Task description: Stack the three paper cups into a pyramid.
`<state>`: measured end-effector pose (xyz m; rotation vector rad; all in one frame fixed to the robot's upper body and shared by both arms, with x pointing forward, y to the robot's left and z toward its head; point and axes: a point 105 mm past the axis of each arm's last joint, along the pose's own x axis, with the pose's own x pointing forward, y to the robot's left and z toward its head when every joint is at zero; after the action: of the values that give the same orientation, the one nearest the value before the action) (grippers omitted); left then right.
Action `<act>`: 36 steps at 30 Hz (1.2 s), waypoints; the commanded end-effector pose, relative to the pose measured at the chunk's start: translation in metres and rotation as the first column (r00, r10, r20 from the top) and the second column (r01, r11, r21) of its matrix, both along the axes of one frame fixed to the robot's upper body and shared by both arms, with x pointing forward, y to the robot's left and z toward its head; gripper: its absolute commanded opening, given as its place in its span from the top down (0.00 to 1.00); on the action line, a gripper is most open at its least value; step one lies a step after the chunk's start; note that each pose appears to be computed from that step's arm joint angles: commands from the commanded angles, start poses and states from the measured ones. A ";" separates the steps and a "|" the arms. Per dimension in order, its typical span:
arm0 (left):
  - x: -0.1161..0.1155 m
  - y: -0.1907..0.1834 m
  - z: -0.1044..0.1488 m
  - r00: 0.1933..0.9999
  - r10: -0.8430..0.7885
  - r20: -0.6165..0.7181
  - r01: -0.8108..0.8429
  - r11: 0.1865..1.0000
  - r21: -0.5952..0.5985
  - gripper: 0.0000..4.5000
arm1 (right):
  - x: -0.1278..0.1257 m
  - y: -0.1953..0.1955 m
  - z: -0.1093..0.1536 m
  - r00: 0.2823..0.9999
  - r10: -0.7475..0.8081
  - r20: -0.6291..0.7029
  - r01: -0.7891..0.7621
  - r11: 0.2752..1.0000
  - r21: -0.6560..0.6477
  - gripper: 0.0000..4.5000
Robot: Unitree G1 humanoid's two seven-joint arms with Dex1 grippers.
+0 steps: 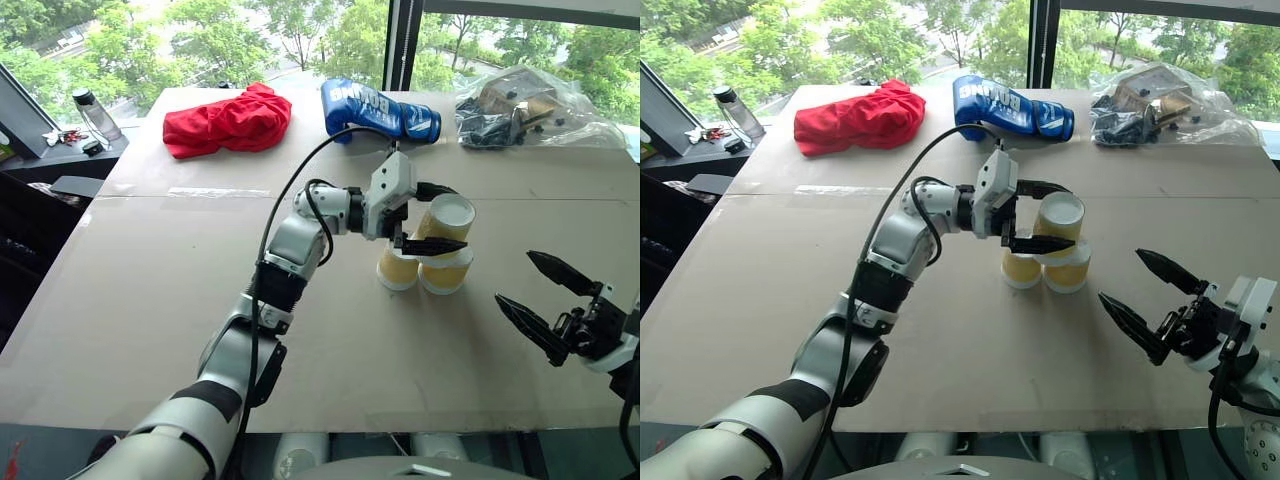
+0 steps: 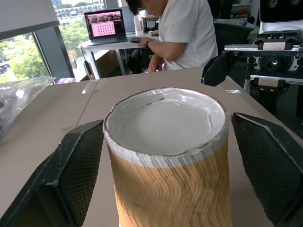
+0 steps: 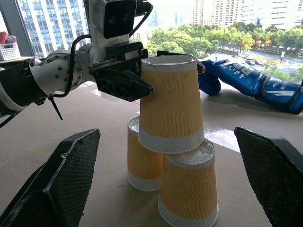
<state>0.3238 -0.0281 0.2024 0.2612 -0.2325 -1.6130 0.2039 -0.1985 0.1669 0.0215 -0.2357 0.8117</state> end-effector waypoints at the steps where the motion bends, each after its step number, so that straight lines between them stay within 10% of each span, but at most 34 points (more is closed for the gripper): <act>1: -0.002 0.000 0.015 0.999 -0.008 0.039 0.009 0.999 -0.039 0.01 | -0.003 0.003 0.010 0.999 0.006 0.035 -0.006 1.000 -0.016 0.00; 16: -0.020 0.032 0.072 0.996 0.074 0.053 -0.054 0.949 -0.311 0.01 | -0.003 0.001 0.005 1.000 0.003 0.025 -0.002 1.000 -0.012 0.00; 29: -0.058 0.186 -0.084 0.731 0.663 -0.158 -0.647 0.748 0.148 0.01 | 0.005 -0.038 -0.060 0.987 -0.044 -0.154 0.034 0.997 -0.067 0.00; 36: -0.085 0.195 -0.117 0.581 0.799 -0.157 -0.774 0.602 0.198 0.01 | 0.014 -0.047 -0.080 0.975 -0.030 -0.219 0.003 0.992 -0.124 0.00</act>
<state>0.2409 0.1710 0.0764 0.1823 0.2134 -0.7642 0.2166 -0.2438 0.0861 0.0292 0.0184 0.7808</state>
